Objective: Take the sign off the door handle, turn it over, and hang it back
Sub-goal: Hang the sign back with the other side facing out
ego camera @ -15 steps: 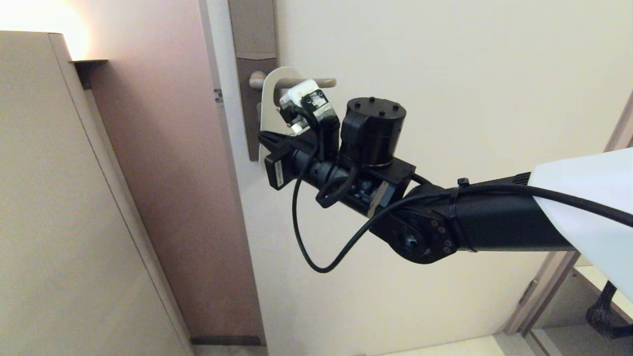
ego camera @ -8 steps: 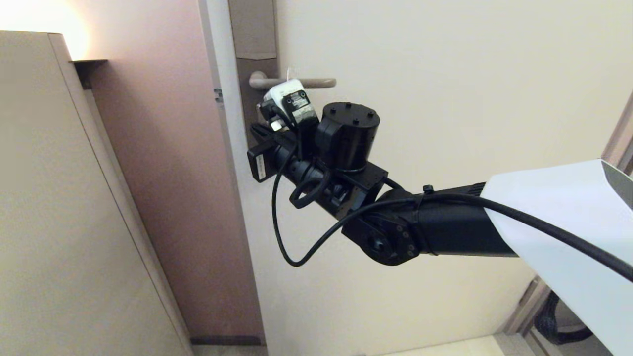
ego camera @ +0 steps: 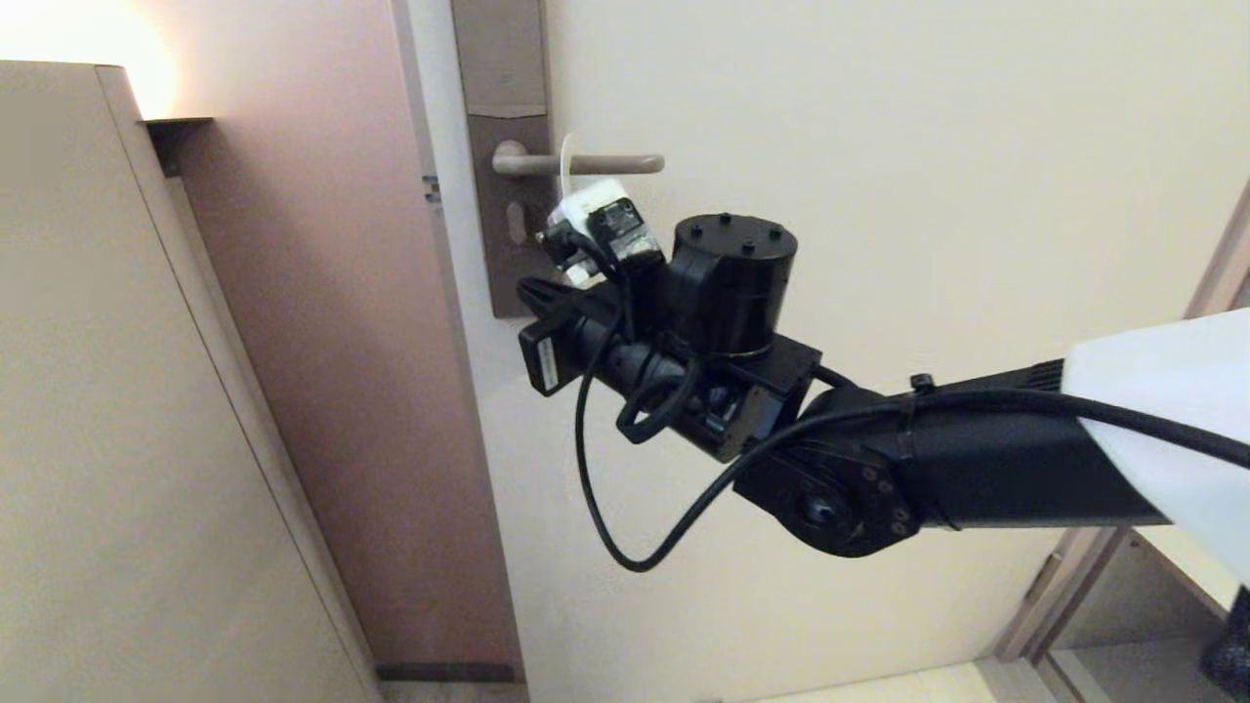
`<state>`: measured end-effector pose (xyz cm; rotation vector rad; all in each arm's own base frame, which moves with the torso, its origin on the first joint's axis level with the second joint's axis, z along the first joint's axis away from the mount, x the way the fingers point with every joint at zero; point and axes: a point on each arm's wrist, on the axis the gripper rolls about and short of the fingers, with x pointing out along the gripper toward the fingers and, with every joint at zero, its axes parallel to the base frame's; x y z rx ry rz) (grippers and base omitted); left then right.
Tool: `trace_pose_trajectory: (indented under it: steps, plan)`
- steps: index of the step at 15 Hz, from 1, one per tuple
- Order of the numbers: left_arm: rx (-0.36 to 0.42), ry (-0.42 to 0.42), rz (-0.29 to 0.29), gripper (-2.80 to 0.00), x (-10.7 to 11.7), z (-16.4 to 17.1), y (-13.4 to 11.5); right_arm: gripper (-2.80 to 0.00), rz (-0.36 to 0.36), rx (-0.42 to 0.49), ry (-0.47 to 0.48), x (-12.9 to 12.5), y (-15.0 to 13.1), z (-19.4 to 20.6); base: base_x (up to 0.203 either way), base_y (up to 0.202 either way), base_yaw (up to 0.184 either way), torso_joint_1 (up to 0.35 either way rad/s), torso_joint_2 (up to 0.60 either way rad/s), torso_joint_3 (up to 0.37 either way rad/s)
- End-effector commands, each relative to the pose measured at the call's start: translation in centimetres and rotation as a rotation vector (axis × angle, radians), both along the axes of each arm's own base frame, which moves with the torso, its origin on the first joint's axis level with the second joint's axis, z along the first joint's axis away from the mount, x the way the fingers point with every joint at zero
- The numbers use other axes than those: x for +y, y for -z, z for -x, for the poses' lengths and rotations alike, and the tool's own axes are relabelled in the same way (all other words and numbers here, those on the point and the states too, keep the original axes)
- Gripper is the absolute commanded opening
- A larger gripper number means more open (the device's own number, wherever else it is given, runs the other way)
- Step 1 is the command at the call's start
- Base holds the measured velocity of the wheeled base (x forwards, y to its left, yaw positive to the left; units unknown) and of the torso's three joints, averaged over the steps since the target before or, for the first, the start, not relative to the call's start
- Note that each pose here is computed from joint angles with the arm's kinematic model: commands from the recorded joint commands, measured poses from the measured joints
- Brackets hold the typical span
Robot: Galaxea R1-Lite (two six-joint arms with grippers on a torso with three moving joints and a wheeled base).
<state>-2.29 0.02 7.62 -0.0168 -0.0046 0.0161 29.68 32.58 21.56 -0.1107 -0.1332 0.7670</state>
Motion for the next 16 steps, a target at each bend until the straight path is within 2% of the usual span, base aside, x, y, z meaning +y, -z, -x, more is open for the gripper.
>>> trace_pose_trajectory:
  steps: [1, 4, 7, 16]
  plan:
    - [0.000, -0.001, 0.000, -2.80, 0.0, 0.0, 0.0, -2.80, -0.003, -0.006, 0.010, -2.4, -2.0, 1.4, 0.000, 0.000, 0.000, 0.000, 0.00, 0.000]
    - [0.001, -0.001, 0.001, -2.80, 0.0, 0.0, 0.0, -2.80, 0.035, 0.026, 0.015, -5.2, -2.2, 1.2, 0.000, 0.000, 0.000, 0.000, 0.00, 0.000]
    - [0.000, -0.001, 0.002, -2.80, 0.0, 0.0, 0.0, -2.80, 0.044, 0.039, 0.063, -7.1, -2.0, -0.4, 0.000, 0.000, 0.000, 0.000, 0.00, 0.000]
    - [0.000, -0.001, 0.000, -2.80, 0.0, 0.0, 0.0, -2.80, 0.030, 0.018, 0.071, -4.3, 0.7, -4.5, 0.000, 0.000, 0.000, 0.000, 0.00, 0.000]
